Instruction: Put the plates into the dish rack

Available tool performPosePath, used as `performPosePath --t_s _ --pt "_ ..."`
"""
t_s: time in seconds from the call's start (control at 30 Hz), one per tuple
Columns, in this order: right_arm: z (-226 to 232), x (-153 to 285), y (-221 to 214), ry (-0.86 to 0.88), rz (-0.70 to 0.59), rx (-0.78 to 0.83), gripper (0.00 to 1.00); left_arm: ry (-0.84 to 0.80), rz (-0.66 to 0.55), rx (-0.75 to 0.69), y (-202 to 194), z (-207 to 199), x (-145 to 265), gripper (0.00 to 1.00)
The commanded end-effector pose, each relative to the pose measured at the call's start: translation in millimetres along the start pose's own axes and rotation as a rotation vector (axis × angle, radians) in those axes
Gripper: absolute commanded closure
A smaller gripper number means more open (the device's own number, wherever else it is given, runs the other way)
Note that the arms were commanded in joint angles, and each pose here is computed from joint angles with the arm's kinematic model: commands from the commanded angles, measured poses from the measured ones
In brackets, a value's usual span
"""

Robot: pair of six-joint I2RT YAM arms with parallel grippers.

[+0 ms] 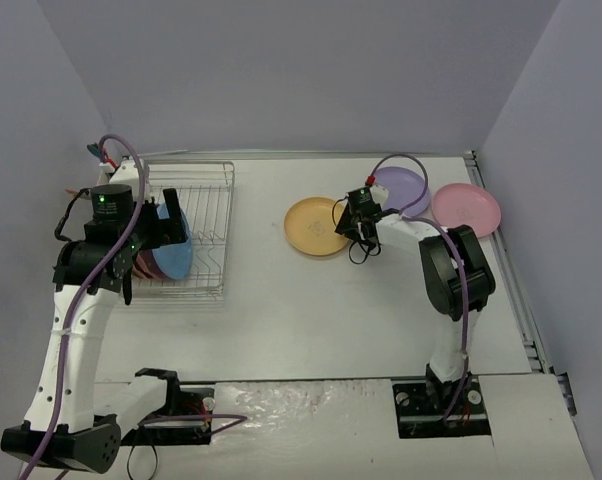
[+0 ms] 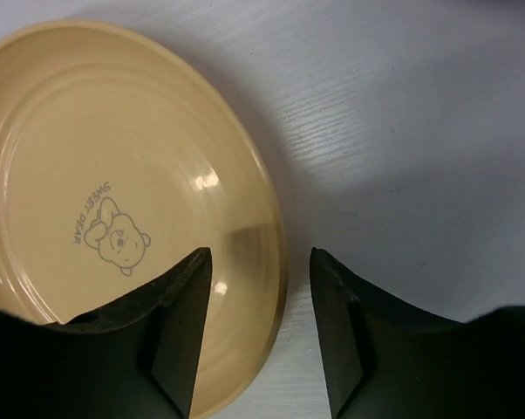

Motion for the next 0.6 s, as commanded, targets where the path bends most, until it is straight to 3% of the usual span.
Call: performPosePath --t_s 0.0,0.07,0.1,0.27,0.57 --pt "5.2 0.7 18.7 -0.027 -0.075 -0.026 0.77 -0.129 0.019 0.079 -12.2 -21.1 6.9 0.03" --pt "2.4 2.6 17.3 -0.028 -0.081 -0.025 0.96 -0.166 0.038 0.106 -19.1 -27.0 7.7 0.03" --pt "1.7 4.3 17.2 -0.024 -0.085 -0.024 1.00 -0.180 0.050 0.121 -23.1 -29.5 7.6 0.03" --pt "13.9 26.5 18.0 0.094 -0.100 -0.004 1.00 -0.274 0.059 0.203 -35.5 -44.2 11.7 0.03" --pt "39.2 129.5 25.4 0.405 -0.203 0.016 1.00 -0.444 0.115 0.274 -50.9 -93.2 14.0 0.03"
Point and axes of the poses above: each gripper's point midway between its finger pads, its own x axis back along the fingers, its own z axis along the line the jaws close on, y = z × x, the point moved 1 cm from there along x, back along the fingers, and after that the axes turned 7 degrees about x, right-handed, at the moved point
